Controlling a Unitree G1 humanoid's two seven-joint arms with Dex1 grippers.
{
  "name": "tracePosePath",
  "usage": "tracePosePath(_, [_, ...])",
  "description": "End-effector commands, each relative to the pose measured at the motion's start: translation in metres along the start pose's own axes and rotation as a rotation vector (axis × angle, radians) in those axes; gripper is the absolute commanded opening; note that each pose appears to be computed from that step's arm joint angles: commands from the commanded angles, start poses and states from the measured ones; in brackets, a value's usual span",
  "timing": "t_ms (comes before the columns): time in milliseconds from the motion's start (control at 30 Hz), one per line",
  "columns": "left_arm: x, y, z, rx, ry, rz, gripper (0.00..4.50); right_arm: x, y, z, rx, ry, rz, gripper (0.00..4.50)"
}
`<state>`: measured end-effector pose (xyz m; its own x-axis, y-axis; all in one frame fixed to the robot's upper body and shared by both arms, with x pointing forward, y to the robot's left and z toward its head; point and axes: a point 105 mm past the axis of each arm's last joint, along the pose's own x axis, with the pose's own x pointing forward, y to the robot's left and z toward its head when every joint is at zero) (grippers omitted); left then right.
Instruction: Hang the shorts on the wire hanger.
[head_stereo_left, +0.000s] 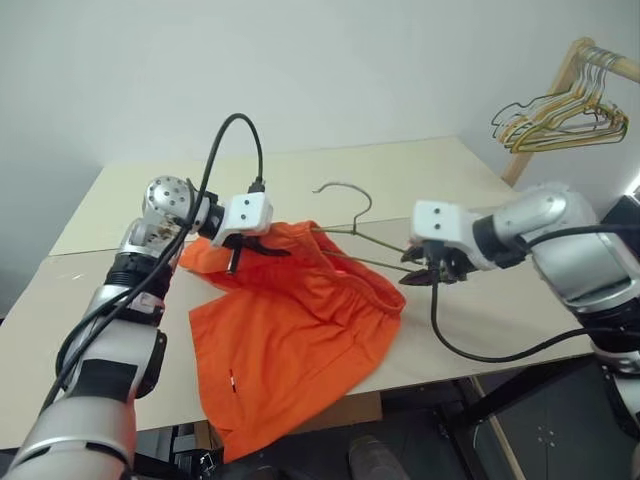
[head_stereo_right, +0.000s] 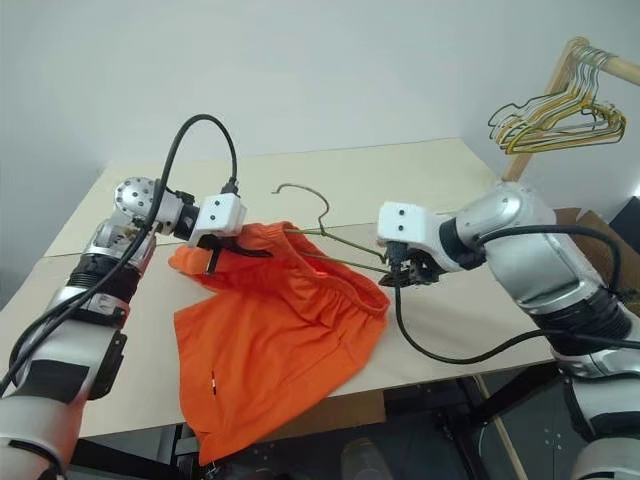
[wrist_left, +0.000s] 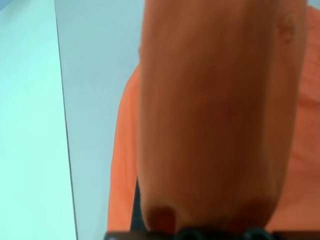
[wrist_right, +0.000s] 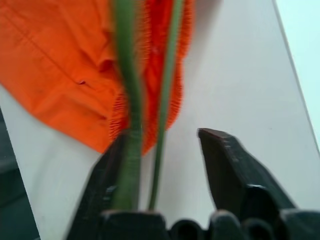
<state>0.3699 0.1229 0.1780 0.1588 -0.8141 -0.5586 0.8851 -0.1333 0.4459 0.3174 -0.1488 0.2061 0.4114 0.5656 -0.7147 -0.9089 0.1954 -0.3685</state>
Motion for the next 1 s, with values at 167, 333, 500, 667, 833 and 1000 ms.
tracePosePath(167, [-0.013, 0.003, 0.011, -0.04, -0.081, 0.056, 0.0, -0.064, -0.023, -0.035, 0.279, -0.095, -0.275, 4.47])
tracePosePath(333, [-0.015, 0.0, 0.01, -0.083, -0.091, 0.061, 0.0, -0.073, 0.002, -0.072, 0.459, -0.172, -0.306, 4.47])
tracePosePath(500, [-0.014, 0.0, 0.009, -0.102, -0.092, 0.069, 0.0, -0.034, 0.046, -0.079, 0.541, -0.288, -0.227, 4.47])
tracePosePath(667, [-0.014, 0.0, 0.01, -0.108, -0.095, 0.074, 0.0, 0.02, 0.078, -0.058, 0.643, -0.407, -0.154, 4.47])
tracePosePath(833, [-0.014, -0.002, 0.011, -0.097, -0.092, 0.069, 0.0, 0.058, 0.09, -0.046, 0.695, -0.404, -0.122, 4.47])
tracePosePath(1000, [-0.016, -0.002, 0.013, -0.093, -0.096, 0.071, 0.0, 0.057, 0.081, -0.039, 0.748, -0.475, -0.13, 3.22])
